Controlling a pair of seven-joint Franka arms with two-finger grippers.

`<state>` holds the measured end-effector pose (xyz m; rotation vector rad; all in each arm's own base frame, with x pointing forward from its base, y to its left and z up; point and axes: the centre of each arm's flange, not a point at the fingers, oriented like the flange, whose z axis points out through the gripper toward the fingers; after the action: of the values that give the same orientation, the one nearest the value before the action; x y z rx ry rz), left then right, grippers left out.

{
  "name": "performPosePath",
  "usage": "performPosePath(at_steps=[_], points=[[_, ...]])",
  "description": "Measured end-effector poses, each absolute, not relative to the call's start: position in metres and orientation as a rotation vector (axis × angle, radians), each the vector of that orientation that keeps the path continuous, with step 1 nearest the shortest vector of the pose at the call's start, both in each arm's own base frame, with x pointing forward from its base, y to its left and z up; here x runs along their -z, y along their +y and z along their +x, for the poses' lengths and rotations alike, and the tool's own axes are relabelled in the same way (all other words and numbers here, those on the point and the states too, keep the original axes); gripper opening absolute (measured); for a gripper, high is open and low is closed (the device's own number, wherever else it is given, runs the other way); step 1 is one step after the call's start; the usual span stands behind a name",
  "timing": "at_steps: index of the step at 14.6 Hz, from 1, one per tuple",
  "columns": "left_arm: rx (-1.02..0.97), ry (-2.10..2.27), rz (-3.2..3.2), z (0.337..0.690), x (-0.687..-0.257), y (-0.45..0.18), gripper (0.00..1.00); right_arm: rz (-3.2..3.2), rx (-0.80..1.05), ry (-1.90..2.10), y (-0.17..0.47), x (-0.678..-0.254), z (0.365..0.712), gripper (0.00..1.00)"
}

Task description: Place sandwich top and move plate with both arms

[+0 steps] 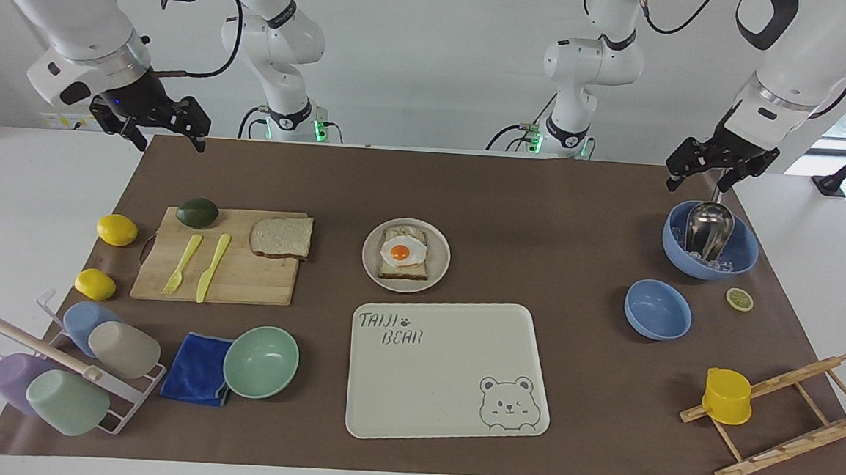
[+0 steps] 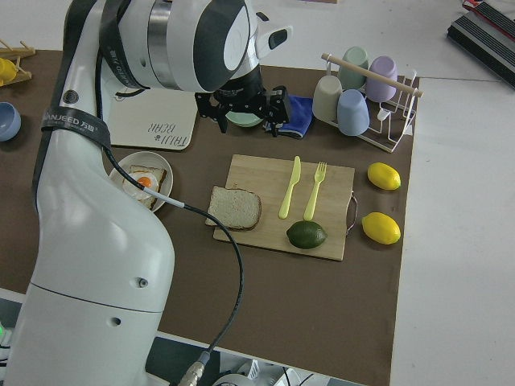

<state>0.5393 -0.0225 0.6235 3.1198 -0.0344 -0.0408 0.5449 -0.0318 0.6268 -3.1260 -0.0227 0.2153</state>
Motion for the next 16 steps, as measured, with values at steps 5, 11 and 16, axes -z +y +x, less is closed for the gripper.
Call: performPosePath(at_steps=[5, 11, 16], points=[[0.041, -0.034, 3.120, 0.539, -0.624, -0.022, 1.00, -3.126, -0.215, -0.022, -0.032, -0.627, 0.545, 1.00], [0.041, -0.034, 3.120, 0.539, -0.624, -0.022, 1.00, -3.126, -0.218, -0.032, -0.029, -0.628, 0.545, 1.00], [0.041, -0.034, 3.120, 0.539, -0.624, -0.022, 1.00, -3.142, -0.192, -0.150, 0.032, -0.626, 0.548, 1.00]])
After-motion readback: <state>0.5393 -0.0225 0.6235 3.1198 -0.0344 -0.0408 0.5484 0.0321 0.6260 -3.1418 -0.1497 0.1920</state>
